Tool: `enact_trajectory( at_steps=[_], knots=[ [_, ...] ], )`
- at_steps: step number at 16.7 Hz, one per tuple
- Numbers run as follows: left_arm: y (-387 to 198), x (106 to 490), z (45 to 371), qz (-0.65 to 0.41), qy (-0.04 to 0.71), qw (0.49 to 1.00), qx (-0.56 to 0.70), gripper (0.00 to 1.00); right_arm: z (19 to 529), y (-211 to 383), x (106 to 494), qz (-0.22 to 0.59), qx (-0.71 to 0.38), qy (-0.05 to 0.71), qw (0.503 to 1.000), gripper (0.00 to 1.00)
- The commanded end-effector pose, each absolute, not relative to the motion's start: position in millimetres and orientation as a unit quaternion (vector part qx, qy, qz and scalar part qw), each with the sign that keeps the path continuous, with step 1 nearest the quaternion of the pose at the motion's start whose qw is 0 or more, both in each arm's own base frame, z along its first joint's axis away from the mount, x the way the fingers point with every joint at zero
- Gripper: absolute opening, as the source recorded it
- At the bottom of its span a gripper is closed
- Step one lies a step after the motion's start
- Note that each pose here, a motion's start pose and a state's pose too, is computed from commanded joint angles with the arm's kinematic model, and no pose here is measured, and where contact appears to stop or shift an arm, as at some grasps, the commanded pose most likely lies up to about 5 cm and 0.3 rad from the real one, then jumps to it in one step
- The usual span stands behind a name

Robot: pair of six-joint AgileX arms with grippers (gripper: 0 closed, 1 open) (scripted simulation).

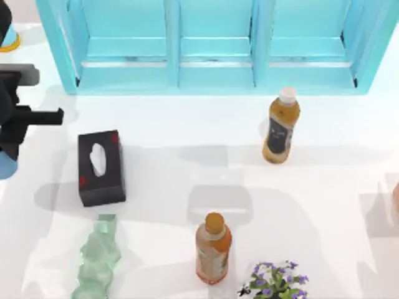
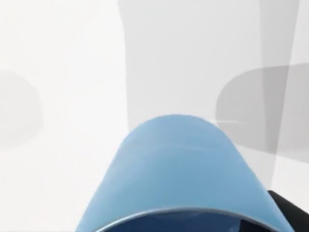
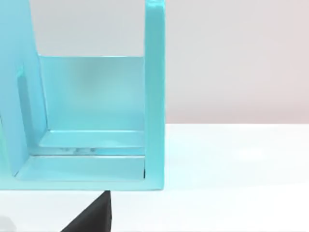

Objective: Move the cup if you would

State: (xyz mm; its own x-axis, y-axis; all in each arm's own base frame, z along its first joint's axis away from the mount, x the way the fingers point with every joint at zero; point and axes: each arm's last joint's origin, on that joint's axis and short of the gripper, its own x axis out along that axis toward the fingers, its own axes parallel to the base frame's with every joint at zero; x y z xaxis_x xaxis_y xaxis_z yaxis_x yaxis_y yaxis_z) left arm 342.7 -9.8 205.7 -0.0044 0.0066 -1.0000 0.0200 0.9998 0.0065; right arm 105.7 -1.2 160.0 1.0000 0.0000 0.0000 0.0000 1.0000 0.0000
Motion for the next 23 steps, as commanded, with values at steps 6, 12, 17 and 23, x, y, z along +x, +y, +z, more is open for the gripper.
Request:
enact_trajectory(
  at_steps=[6,12,17,23],
  knots=[
    [-8,344,194,-0.003,0.71,0.704,0.009,0.0,160,-1,106,0.0,0.0,0.0,1.0,1.0],
    [-1,343,144,-0.004,0.708,0.706,0.009,0.0,160,-1,106,0.0,0.0,0.0,1.0,1.0],
    [-1,343,141,-0.005,0.709,0.705,0.009,0.08,160,-1,106,0.0,0.0,0.0,1.0,1.0],
    [-1,343,141,-0.005,0.709,0.705,0.009,0.53,160,-1,106,0.0,0.0,0.0,1.0,1.0]
  ],
)
